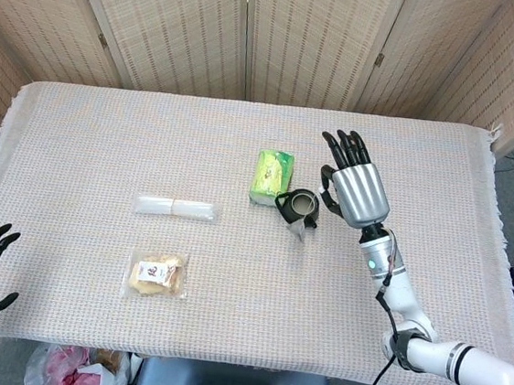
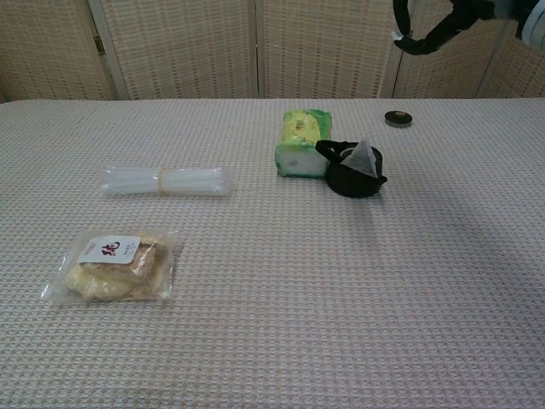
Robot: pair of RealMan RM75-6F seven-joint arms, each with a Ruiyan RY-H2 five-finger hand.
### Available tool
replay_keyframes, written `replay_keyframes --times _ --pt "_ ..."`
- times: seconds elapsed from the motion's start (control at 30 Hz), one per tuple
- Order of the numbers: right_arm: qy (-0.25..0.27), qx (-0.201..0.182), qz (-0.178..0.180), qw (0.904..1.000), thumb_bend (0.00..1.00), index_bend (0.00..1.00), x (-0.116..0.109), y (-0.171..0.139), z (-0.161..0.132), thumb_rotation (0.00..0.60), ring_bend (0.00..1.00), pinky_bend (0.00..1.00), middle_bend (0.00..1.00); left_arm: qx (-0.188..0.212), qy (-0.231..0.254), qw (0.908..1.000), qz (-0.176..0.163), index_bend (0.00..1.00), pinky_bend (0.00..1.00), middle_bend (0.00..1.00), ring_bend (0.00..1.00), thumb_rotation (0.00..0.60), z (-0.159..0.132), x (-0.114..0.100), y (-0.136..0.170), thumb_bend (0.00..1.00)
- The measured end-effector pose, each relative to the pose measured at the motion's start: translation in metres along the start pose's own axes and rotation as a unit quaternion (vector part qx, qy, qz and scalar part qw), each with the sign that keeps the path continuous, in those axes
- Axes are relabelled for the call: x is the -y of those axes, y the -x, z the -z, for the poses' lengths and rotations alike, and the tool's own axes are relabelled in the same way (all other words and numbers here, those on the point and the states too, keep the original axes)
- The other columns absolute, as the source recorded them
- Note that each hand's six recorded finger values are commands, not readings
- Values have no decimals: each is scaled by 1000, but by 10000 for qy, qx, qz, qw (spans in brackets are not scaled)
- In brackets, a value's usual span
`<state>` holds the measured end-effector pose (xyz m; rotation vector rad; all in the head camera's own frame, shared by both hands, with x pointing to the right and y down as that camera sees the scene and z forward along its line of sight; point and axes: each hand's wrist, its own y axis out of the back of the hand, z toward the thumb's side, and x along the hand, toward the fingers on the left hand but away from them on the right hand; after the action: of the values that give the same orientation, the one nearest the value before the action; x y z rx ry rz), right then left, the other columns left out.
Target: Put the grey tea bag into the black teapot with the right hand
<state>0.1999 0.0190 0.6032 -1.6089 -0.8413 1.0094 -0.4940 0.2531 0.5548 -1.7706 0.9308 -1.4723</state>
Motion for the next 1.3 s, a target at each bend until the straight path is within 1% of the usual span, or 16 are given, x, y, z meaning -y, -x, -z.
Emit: replay_keyframes --times 0.23,0.37,0.53,0.7,1.0,1.3 --pt "101 -7 -88 9999 298 643 10 14 1 600 0 0 82 -117 12 9999 18 0 239 0 0 600 5 1 -6 274" --pt "129 -13 -55 9999 299 643 9 20 1 600 0 0 82 -175 18 9998 46 0 239 0 0 600 8 2 -8 274" --pt "-7 31 -10 10000 299 643 7 25 5 600 0 0 82 -193 20 9998 66 0 239 0 0 600 9 3 -8 275" --pt "-56 70 -73 9999 299 643 10 30 8 600 0 0 82 -244 17 9997 81 0 239 0 0 600 11 3 -11 274" --pt "-235 67 -233 9994 298 643 27 32 10 600 0 0 79 -289 -12 9995 140 0 239 0 0 600 13 6 -13 274" --pt "-409 85 -466 9980 296 643 44 27 15 600 0 0 76 -345 -56 9993 139 0 239 0 0 600 14 7 -11 274"
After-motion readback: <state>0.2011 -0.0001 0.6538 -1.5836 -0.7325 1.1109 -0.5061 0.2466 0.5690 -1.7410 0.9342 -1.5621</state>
